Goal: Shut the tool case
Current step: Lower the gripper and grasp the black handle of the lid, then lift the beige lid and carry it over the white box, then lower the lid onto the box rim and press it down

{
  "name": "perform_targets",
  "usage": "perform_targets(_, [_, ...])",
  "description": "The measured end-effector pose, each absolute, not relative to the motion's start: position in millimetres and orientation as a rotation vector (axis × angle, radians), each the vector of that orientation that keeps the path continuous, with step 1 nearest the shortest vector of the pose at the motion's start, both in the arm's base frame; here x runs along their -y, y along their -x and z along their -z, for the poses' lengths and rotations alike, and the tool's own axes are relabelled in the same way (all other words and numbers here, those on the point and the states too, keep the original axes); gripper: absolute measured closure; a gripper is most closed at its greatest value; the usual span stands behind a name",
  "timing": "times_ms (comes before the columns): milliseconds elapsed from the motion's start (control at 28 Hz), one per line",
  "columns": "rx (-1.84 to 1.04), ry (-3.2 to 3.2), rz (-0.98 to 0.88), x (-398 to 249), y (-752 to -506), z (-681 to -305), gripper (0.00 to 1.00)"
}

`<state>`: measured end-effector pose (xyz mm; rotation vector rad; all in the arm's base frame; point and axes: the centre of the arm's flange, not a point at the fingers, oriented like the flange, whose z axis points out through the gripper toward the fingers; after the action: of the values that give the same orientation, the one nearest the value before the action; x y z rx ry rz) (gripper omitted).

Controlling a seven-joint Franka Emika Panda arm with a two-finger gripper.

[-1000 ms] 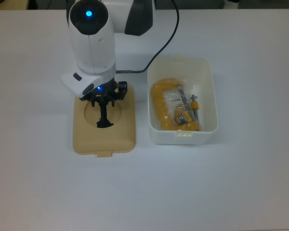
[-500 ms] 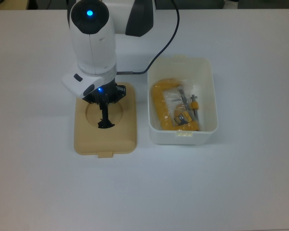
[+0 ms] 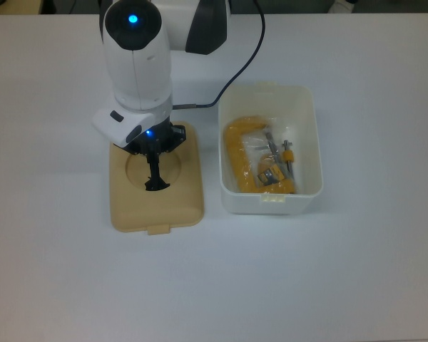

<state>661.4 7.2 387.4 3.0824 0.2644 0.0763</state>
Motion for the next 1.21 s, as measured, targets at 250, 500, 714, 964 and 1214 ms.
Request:
perform_targets(250, [-0.306,-3.065,-0.137,10,-660,-417,0.89])
perform_targets(500, [-0.276,-3.051,-0.140,48,-637,-493,0.89])
perform_targets(714, [-0.243,-3.101,-0.133,52,-612,-541,0.89])
perform_targets(964, [-0.220,-3.174,-0.055,28,-594,-568,0.89])
perform_targets(1214, [-0.160,-3.189,-0.040,-36,-593,-570,0.89])
